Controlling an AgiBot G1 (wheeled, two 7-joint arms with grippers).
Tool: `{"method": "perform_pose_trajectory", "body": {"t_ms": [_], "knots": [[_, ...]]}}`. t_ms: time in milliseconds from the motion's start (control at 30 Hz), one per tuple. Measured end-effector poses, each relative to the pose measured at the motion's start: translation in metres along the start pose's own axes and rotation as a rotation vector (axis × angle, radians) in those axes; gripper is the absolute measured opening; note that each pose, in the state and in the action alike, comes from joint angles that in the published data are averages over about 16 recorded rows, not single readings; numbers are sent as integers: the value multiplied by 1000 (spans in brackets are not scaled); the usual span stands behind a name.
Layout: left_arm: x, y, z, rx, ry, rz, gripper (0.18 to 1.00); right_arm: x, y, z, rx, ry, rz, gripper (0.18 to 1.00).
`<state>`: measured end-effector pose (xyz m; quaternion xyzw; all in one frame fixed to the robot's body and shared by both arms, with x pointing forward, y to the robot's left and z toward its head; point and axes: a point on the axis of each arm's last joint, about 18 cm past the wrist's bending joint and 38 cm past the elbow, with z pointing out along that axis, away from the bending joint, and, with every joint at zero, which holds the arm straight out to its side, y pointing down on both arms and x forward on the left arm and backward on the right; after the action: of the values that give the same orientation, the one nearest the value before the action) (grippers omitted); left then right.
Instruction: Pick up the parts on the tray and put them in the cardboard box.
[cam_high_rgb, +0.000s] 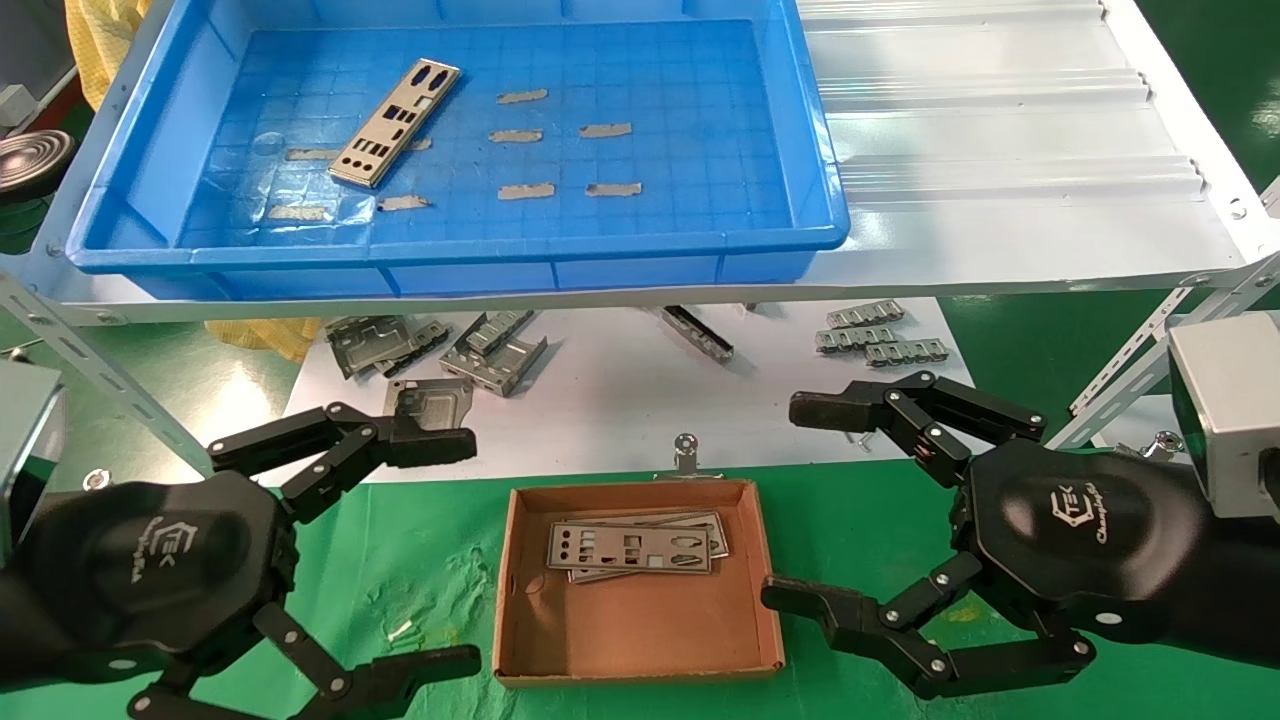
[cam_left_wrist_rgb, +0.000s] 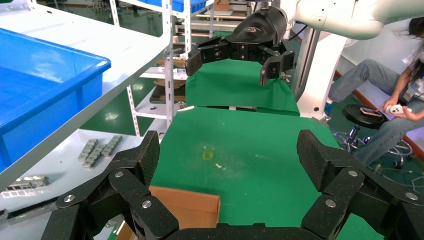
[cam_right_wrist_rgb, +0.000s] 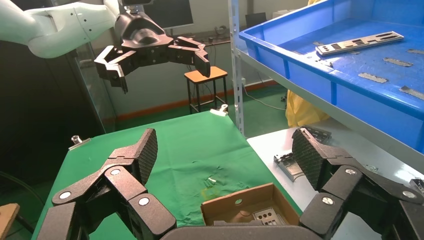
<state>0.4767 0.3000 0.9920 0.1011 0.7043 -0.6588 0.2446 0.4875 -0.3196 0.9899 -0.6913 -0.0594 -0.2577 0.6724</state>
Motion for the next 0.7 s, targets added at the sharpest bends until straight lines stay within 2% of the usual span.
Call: {"method": "perform_pose_trajectory", "body": {"t_ms": [700], "knots": [[0,0,0,0,0,0,1001,0,0,0,0,0,0,1000]]}}
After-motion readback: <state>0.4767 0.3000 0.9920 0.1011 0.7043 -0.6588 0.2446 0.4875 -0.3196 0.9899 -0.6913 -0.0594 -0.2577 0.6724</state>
